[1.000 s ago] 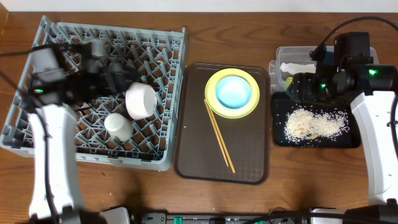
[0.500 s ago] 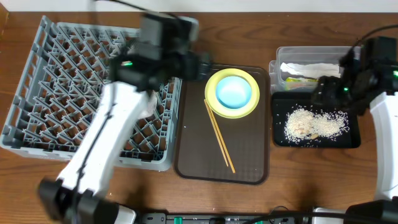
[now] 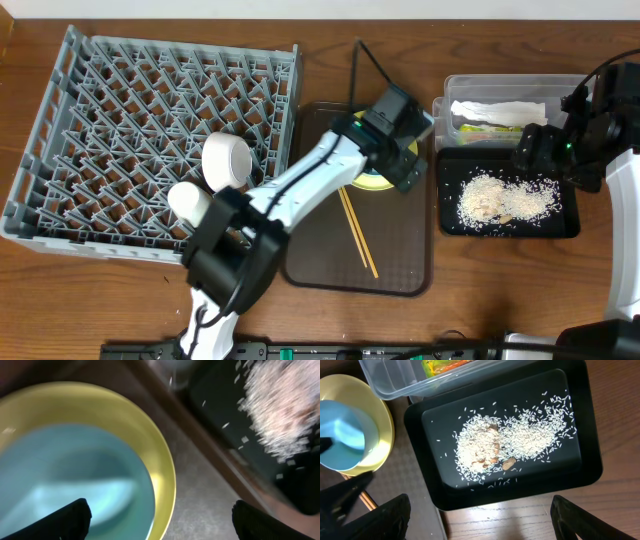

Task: Sort waste into correct bins and load items into the dishwasher
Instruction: 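Grasp the light-blue bowl from the yellow plate with the left gripper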

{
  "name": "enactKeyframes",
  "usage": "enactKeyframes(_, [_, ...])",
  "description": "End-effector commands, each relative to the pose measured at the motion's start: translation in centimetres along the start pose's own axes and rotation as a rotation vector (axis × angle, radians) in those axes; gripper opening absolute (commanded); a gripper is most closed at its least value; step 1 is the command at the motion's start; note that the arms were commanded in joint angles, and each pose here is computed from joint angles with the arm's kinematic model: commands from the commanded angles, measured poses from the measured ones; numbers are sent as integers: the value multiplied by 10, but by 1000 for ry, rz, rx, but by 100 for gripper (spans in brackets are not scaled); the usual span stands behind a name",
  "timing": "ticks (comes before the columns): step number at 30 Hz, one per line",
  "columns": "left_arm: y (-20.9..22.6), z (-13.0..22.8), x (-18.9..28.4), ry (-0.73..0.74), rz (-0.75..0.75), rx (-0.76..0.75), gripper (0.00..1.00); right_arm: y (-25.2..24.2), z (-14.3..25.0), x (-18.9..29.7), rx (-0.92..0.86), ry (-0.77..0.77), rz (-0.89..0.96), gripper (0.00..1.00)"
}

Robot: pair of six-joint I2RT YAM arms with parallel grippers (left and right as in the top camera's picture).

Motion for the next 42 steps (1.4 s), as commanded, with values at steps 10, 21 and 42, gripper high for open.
enactKeyframes(10, [29, 31, -24, 105, -156, -19, 68, -2, -1, 10, -12, -25, 8, 88])
enactKeyframes(21, [30, 40, -26, 133, -160, -15, 41, -1, -1, 10, -12, -24, 1, 87])
enactKeyframes(42, [30, 44, -27, 140, -253, -52, 15, -1, 0, 10, -13, -19, 0, 87])
Point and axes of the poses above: each gripper's point midway between its finger pads, its own x axis back along the fingers, its own y axis along the line the jaws close on, z = x × y, the point moved 4 cm from there along x, back along the fingers, and after that the axes turned 11 degrees about x, right-handed, at the moved point
